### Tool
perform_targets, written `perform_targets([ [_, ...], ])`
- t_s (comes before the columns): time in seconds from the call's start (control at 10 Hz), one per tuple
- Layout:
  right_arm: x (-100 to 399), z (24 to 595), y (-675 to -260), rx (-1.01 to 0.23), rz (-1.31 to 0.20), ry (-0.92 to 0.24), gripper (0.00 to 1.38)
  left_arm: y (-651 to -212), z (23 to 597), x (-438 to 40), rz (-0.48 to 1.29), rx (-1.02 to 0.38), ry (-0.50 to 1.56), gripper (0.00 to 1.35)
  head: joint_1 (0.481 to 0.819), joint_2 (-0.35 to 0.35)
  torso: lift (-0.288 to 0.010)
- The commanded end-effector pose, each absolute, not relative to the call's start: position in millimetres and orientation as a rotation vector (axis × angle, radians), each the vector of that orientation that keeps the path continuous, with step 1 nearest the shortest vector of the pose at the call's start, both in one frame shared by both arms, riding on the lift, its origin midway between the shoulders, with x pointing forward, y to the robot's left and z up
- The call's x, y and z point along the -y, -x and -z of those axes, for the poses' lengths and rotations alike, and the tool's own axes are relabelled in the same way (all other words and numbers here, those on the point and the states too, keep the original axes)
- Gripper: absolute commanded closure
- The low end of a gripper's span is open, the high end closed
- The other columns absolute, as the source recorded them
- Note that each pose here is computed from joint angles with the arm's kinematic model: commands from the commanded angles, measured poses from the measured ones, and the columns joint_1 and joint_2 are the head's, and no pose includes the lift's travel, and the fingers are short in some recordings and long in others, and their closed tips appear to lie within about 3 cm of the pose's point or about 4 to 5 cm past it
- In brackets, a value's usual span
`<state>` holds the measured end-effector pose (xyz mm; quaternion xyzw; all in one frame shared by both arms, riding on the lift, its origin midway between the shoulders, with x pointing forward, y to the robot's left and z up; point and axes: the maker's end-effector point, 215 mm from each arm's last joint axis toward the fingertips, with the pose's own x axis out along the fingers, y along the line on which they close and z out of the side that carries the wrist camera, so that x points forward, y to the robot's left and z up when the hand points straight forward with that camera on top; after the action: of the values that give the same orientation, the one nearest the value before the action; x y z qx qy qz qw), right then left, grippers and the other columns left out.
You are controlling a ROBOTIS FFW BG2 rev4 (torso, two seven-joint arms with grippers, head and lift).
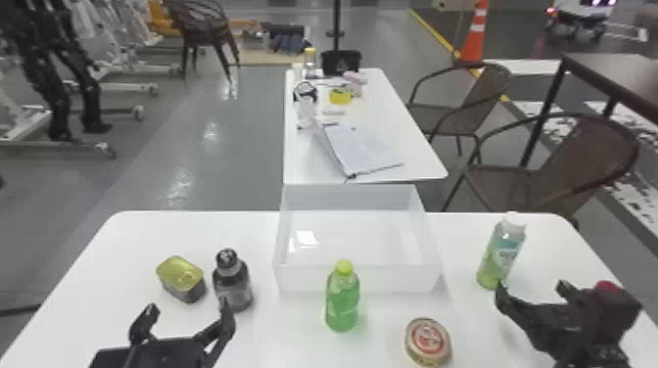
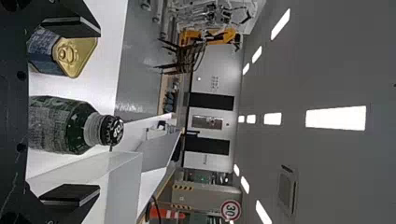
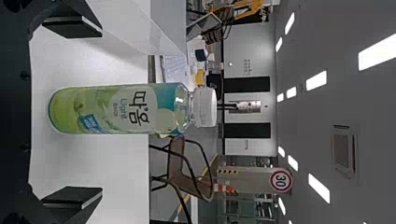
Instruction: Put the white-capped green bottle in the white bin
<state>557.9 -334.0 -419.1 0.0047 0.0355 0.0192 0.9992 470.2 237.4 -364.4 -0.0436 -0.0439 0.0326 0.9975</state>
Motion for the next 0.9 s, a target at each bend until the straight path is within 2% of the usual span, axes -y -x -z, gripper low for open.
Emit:
perform_targets([
  [0.0, 342, 415, -569, -0.063, -0.045, 0.005, 0.1, -470, 366, -237, -0.068, 0.085, 0.092, 0.13, 0.549, 0.0, -0.1],
  [0.5, 343, 415, -596, -0.064, -0.124, 0.012, 0.1, -467, 368, -245, -0.067, 0.081, 0.082, 0.13, 0.549, 0.0, -0.1],
  [0.8, 332, 413, -619, -0.076, -0.194, 0.07, 0.1, -466, 368, -245, -0.063, 0.088, 0.083, 0.13, 0.549, 0.0, -0.1],
])
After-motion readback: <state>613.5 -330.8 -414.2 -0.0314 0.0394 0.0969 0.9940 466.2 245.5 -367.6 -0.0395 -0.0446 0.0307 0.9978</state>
